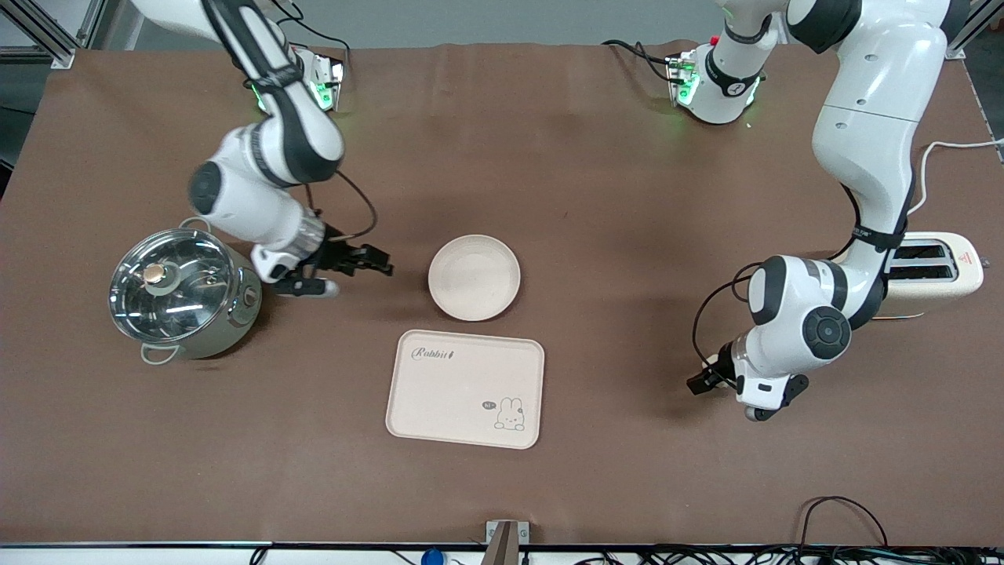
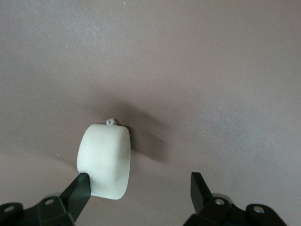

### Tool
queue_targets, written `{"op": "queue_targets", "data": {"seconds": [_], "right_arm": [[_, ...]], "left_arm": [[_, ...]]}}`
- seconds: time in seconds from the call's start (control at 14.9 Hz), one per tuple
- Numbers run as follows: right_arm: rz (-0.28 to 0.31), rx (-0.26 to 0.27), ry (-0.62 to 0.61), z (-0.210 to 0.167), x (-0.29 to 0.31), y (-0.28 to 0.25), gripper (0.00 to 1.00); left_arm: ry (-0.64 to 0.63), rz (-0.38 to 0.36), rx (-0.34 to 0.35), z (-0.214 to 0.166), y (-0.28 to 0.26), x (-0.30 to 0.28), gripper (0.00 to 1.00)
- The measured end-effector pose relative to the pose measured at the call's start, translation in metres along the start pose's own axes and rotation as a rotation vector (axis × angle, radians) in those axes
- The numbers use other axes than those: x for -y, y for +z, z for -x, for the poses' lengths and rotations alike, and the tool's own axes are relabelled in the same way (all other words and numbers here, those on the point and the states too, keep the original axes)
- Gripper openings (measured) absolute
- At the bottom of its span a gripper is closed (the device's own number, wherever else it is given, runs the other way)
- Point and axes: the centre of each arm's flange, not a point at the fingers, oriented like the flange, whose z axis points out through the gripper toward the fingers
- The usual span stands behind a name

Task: Place bun in plate and plate on tray
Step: 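Carry the bun over the white plate while the right gripper grips the plate rim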

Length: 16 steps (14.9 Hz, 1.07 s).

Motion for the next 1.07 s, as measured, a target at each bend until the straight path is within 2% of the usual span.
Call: {"op": "queue_targets", "data": {"seconds": [0.13,0.4,0.6,0.74,0.8,0.94,1.01,1.07], "right_arm": [[0.025,0.006,0.007,0.005,-0.001,0.028,1.00],[0.050,0.038,0.018,0.008,-0.011,0.051,1.00],[0.027,0.062,0.058,0.016,-0.006,0.065,0.99],[0.000,0.072,0.095,0.026,0.003,0.077,0.97],[-0.004,0.070,0.096,0.031,0.009,0.083,0.95],[-0.003,0.069,0.085,0.039,0.019,0.093,0.92],[0.000,0.072,0.079,0.041,0.020,0.097,0.92],[0.004,0.076,0.075,0.042,0.020,0.100,0.85]], "left_arm": [[-0.004,0.003,-0.009,-0.004,-0.006,0.001,0.94],[0.035,-0.043,-0.050,-0.011,-0.011,0.009,0.94],[0.035,-0.057,-0.049,-0.014,-0.009,0.014,0.92],[0.031,-0.065,-0.045,-0.015,-0.006,0.019,0.80],[0.028,-0.072,-0.043,-0.017,-0.004,0.022,0.80],[0.032,-0.089,-0.044,-0.019,0.002,0.029,0.65],[0.034,-0.096,-0.044,-0.020,0.005,0.032,0.65],[0.034,-0.100,-0.042,-0.021,0.007,0.033,0.61]]}}
